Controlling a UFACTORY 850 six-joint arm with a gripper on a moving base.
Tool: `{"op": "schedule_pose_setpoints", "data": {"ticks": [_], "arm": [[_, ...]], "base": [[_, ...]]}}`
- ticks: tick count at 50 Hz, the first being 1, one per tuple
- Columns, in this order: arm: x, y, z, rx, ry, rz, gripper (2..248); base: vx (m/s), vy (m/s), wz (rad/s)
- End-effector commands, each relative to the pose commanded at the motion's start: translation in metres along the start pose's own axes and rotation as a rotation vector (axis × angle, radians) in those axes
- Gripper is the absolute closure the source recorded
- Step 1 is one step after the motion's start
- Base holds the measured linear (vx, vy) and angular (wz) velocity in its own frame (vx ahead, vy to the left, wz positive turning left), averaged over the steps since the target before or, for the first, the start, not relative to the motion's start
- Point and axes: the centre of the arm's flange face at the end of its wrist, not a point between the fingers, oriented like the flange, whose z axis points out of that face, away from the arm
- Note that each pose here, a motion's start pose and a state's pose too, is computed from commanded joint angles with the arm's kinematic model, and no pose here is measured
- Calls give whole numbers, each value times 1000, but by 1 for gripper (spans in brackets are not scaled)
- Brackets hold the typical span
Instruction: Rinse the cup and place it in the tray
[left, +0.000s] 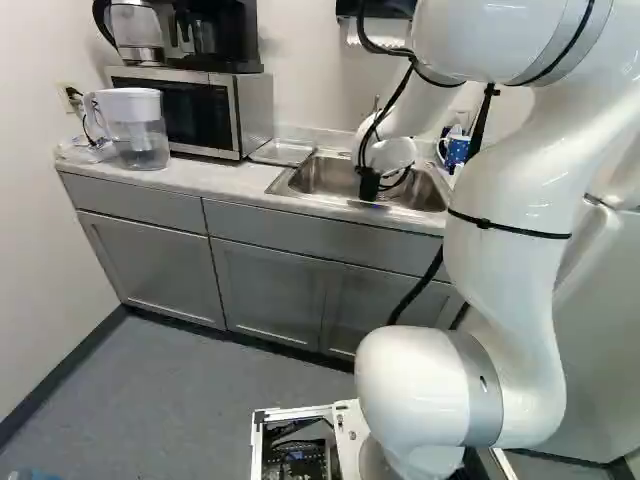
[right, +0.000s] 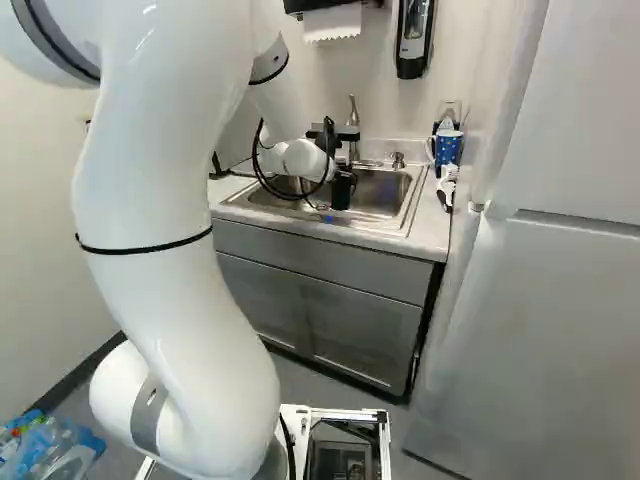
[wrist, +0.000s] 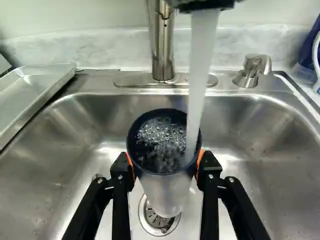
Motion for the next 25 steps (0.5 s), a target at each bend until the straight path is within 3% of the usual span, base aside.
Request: {"op": "schedule_pose_setpoints", "data": {"ticks": [25], "arm": [[-2,-38,-12,62,4,-34,124]], "base": [[0,0,0]]}}
